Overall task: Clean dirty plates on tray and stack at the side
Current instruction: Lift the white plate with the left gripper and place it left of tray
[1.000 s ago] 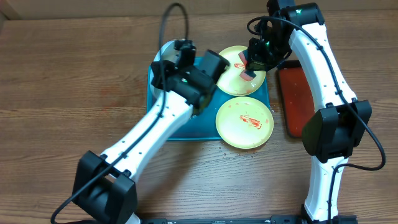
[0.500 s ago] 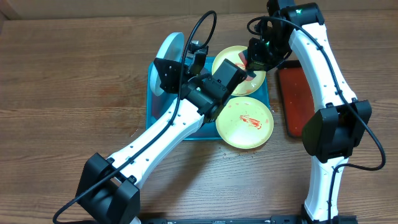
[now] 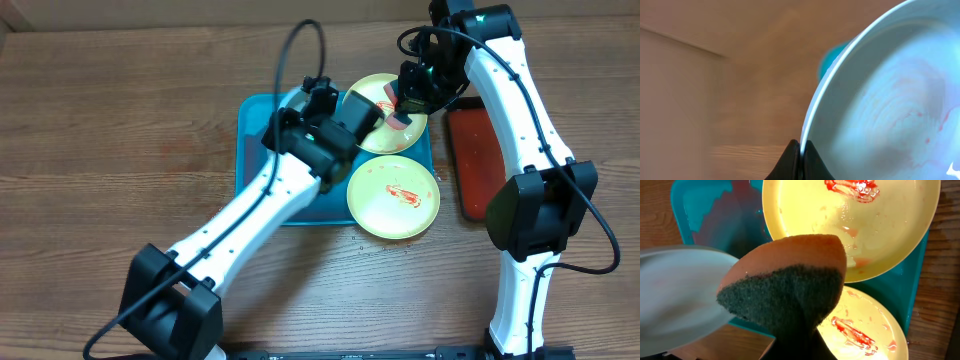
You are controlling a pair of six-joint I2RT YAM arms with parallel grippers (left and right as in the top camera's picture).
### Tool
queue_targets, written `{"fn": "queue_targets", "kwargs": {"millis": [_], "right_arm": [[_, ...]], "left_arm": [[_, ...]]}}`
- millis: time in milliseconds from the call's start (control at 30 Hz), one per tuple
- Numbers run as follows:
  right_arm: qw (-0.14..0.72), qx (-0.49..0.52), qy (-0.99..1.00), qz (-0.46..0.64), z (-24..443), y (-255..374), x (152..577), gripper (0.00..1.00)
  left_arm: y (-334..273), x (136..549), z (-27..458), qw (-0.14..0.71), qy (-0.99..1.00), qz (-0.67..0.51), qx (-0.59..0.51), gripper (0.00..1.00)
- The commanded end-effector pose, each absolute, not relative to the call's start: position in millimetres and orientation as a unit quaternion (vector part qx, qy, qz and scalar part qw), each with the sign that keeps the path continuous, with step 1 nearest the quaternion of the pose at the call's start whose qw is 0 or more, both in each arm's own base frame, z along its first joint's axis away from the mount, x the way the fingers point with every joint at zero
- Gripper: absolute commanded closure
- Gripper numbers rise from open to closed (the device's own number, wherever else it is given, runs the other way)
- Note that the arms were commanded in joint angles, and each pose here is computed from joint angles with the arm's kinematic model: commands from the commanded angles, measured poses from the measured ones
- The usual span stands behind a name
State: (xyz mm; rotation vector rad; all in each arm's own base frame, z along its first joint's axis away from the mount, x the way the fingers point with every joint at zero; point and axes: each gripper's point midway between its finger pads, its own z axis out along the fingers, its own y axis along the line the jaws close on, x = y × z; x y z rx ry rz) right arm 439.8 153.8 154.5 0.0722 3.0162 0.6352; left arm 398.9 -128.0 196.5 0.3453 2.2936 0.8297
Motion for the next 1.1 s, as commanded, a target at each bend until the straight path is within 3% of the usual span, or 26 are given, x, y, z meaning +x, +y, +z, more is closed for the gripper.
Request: {"fn": "queue_targets", "kwargs": {"millis": [0, 267, 433, 733, 1067], "right_arm": [[0.059, 0.005, 0.973, 0.223, 182, 157, 437, 0.96], [0.059, 0.005, 0.973, 0.223, 182, 157, 437, 0.96], [0.06, 0.004, 0.973, 0.223, 182, 157, 437, 0.96], [0.06, 0.005, 0.973, 0.223, 182, 157, 437, 0.96], [0.059, 0.005, 0.973, 0.223, 182, 157, 437, 0.96]], "left_arm": [[-134, 400, 165, 0.281, 0.943, 0.153, 0.092, 0.96], [-86, 415, 149, 0.215, 0.975, -0.046, -0.01, 0.96], [-20, 421, 153, 0.202, 0.963, -0.143, -0.108, 0.96], [118, 387, 121, 0.188, 0.931, -0.11, -0.292, 0.96], [173, 347, 51, 0.184, 0.881, -0.063, -0.431, 0.96]]}}
